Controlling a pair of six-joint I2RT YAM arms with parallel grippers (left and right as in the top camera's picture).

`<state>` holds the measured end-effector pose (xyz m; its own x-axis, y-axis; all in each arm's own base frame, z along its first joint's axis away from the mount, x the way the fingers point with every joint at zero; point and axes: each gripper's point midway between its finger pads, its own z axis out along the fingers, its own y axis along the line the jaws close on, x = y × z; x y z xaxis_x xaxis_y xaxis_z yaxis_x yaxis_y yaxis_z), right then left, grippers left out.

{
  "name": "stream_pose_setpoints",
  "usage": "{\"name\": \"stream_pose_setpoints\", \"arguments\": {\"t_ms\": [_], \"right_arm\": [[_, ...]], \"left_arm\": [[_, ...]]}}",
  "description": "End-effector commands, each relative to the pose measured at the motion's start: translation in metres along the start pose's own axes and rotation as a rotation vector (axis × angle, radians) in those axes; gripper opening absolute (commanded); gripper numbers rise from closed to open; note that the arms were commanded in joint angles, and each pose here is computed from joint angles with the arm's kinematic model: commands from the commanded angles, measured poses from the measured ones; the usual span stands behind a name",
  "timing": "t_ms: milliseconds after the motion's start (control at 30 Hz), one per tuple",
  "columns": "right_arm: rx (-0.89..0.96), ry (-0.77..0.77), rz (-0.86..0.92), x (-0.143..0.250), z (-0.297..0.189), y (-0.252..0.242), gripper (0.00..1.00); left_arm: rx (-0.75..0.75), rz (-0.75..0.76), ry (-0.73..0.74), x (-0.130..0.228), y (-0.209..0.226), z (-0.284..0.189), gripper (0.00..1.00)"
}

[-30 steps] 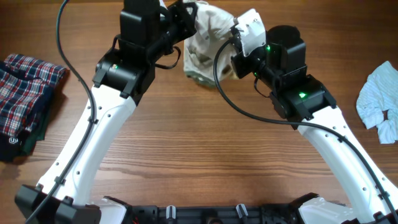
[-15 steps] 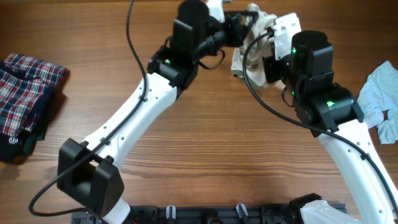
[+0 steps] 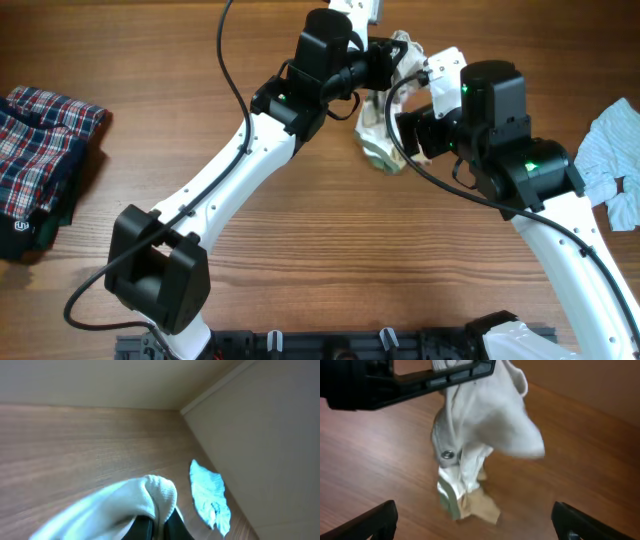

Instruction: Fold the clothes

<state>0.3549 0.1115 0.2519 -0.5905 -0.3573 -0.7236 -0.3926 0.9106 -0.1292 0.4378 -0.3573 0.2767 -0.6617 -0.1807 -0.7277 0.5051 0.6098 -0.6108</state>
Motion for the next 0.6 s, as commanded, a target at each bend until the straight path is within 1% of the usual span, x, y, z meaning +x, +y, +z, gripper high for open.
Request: {"name": "stream_pose_setpoints", "arguments": {"t_ms": [0,67,100,200,267,367,400,433,500,533,567], "right_arm": [[-0.006,-0.018,0.024,-0.007,-0.004,0.000,1.00],[0.139,-0.016,0.156,-0.005,-0.007,-0.029,1.00],[0.168,-0.019,0.201,-0.004,-0.009,-0.038,1.00],[0.241,-0.018,0.342,0.007,-0.018,-0.073,1.00],[0.291,-0.013,0.409,0.016,-0.025,-0.096,1.00],[0.358,-0.036,0.528,0.025,-0.037,-0.126,1.00],[0.376,-0.042,0.557,0.028,-0.040,-0.134,1.00],[0.398,-0.041,0.575,0.032,-0.043,-0.143,1.00],[0.417,-0.039,0.591,0.036,-0.045,-0.151,1.00],[0.422,-0.039,0.594,0.037,-0.046,-0.153,1.00],[0.422,-0.040,0.595,0.036,-0.046,-0.153,1.00]], "left_arm": [[-0.025,0.064,0.016,0.000,0.006,-0.002,0.04],[0.002,0.090,-0.007,-0.003,-0.005,0.000,0.04],[0.025,0.103,-0.023,-0.005,-0.014,0.002,0.04],[0.149,0.164,-0.097,-0.009,-0.065,0.007,0.04],[0.217,0.180,-0.119,-0.007,-0.097,0.006,0.04],[0.282,0.201,-0.123,0.000,-0.124,0.006,0.04],[0.294,0.204,-0.114,0.003,-0.127,0.006,0.04],[0.321,0.210,-0.075,0.012,-0.130,0.006,0.04],[0.243,0.219,0.009,0.027,-0.104,0.010,0.04],[0.164,0.230,0.051,0.034,-0.081,0.011,0.04],[0.044,0.239,0.097,0.041,-0.048,0.011,0.04]]}}
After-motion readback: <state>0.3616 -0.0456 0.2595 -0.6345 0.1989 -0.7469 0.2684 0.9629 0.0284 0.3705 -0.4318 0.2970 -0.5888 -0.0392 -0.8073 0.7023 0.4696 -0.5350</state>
